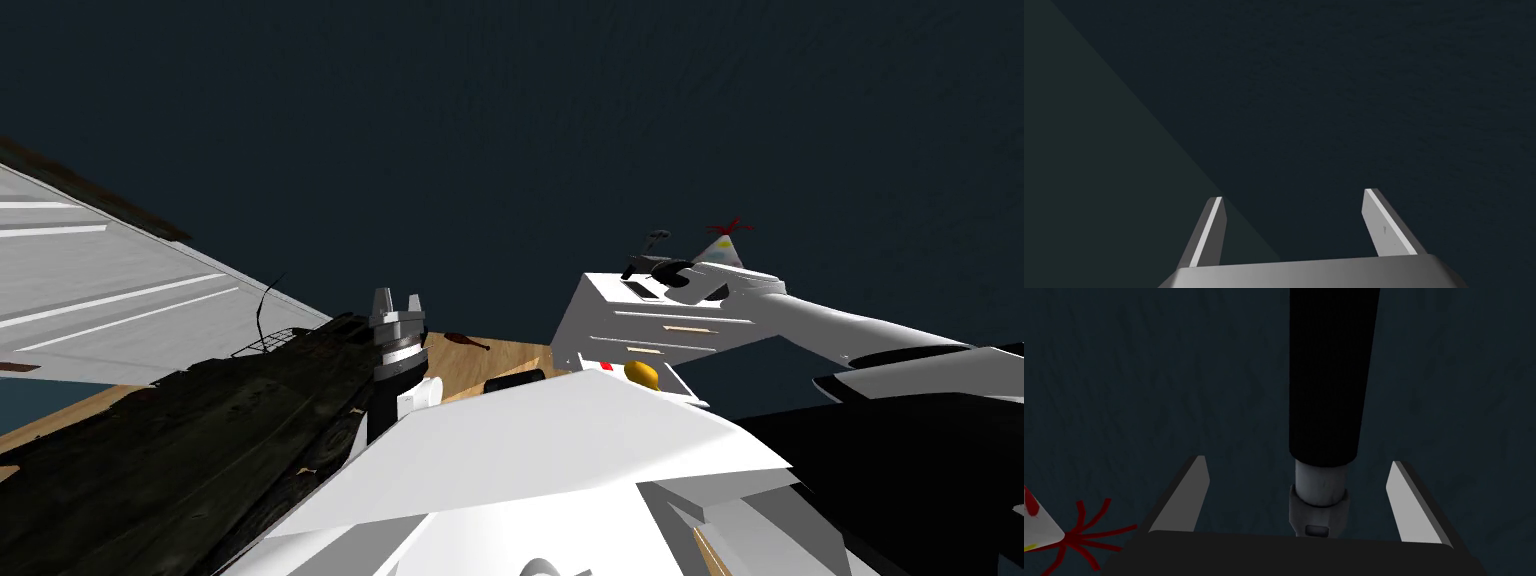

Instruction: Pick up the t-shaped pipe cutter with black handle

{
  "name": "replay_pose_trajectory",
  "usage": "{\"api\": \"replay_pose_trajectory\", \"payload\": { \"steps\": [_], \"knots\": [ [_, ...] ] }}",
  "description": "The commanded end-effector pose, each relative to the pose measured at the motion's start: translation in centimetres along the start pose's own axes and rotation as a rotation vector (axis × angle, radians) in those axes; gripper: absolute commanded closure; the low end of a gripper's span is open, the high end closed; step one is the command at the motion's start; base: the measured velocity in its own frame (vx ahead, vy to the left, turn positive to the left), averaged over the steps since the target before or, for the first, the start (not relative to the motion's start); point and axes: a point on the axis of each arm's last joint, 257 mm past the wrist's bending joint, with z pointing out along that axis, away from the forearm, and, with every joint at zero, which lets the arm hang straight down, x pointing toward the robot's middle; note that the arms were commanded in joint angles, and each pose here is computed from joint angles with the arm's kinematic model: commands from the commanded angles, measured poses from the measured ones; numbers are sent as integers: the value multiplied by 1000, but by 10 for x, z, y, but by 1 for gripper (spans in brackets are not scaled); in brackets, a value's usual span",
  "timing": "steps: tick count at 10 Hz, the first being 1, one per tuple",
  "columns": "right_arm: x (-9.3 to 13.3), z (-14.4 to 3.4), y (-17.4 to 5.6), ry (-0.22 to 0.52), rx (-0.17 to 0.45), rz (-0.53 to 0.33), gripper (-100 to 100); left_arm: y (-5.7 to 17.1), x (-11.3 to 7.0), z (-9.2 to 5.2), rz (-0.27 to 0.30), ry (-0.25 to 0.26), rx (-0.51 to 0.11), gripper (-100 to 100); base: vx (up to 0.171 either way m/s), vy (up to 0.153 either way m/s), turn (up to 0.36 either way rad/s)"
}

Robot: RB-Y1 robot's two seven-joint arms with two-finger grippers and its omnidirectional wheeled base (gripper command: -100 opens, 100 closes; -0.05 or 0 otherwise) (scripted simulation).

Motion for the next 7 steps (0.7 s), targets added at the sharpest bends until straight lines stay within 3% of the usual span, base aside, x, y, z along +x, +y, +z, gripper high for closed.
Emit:
{"api": "replay_pose_trajectory", "payload": {
  "steps": [1, 2, 4, 5, 6, 7],
  "knots": [
    [7, 6, -3, 17, 6, -7, -100, 0, 0, 0, 0, 0, 0, 0, -119, 28, 395],
    [0, 10, -11, 5, 26, 1, -100, 0, 0, 0, 0, 0, 0, 0, -154, 19, 258],
    [-4, 12, -35, 0, 75, 8, -100, 0, 0, 0, 0, 0, 0, 0, -53, 4, -35],
    [3, 19, -34, 16, 73, -2, -100, 0, 0, 0, 0, 0, 0, 0, -118, 40, 343],
    [-11, 23, -42, -8, 94, 15, -100, 0, 0, 0, 0, 0, 0, 0, -144, 39, 286],
    [-9, 22, -59, -3, 129, 16, -100, 0, 0, 0, 0, 0, 0, 0, -76, 17, 23]
  ]
}}
